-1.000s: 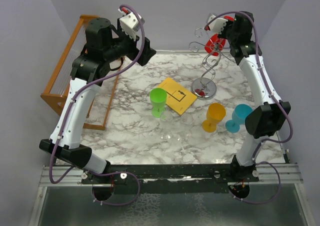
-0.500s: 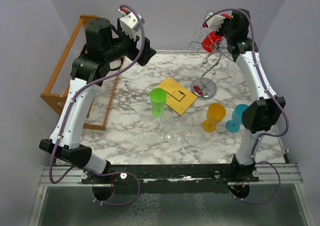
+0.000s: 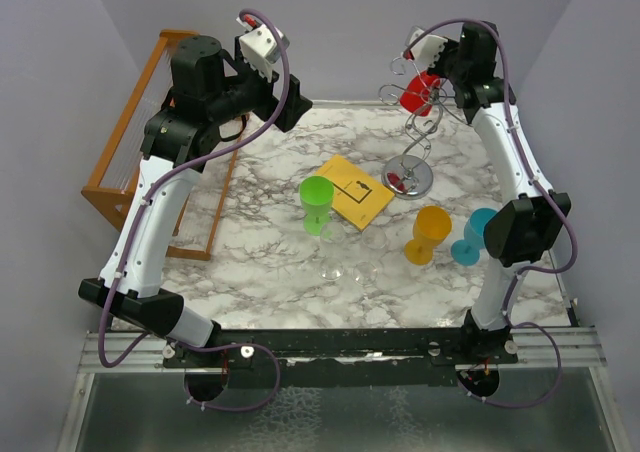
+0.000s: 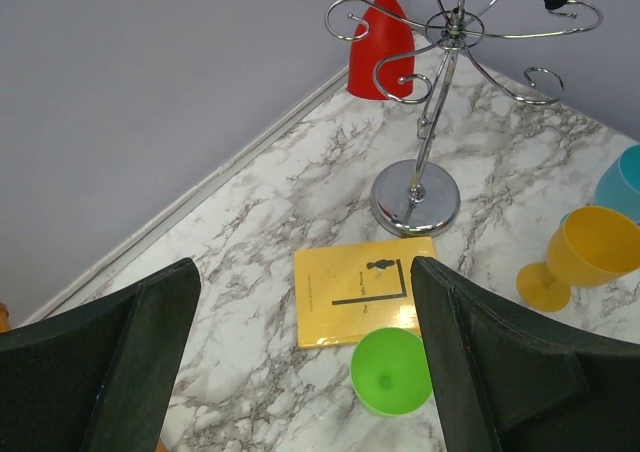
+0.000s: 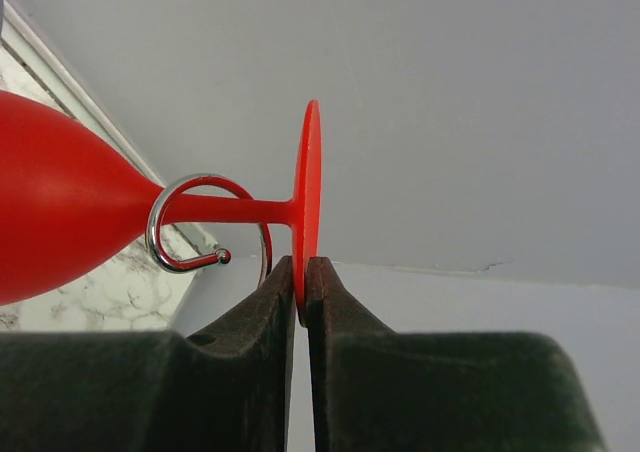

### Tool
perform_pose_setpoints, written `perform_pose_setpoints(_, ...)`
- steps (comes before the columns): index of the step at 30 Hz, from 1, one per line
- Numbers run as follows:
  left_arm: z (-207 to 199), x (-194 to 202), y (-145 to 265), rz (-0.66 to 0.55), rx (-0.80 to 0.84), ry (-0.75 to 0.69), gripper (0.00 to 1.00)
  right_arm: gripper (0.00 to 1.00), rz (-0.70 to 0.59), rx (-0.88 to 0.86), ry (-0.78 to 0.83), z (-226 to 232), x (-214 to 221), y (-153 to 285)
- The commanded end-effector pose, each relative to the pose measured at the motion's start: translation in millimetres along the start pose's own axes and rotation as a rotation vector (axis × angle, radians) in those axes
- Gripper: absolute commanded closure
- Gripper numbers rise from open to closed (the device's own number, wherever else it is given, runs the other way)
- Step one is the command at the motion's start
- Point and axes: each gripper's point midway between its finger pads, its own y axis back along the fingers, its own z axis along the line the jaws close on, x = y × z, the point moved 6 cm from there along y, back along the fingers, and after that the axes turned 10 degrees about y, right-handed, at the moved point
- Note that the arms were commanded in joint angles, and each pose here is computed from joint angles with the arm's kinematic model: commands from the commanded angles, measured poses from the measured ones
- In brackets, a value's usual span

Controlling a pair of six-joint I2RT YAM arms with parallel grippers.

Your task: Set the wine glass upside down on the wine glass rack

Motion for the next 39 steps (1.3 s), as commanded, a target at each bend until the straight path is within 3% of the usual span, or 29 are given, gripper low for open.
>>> perform_pose_setpoints(1,-6.4,-7.8,9.6,-0.031,0.024,-0.03,0.1,0.89,-0.038,-0.015,-0.04,2.1,-2.0,1.9)
perform_pose_setpoints(25,-7.9,-6.1,13.4,-0.028,0.026,-0.037,0.1,0.67,-0.088,-0.017,-0.113,-1.9,-8.6,13.1)
perform_pose_setpoints(39,-9.4,-5.2,16.0,-0.026,0.027,-0.04,0.1,0.65,-0.108,-0.04,-0.145,-1.2,-11.5,18.6)
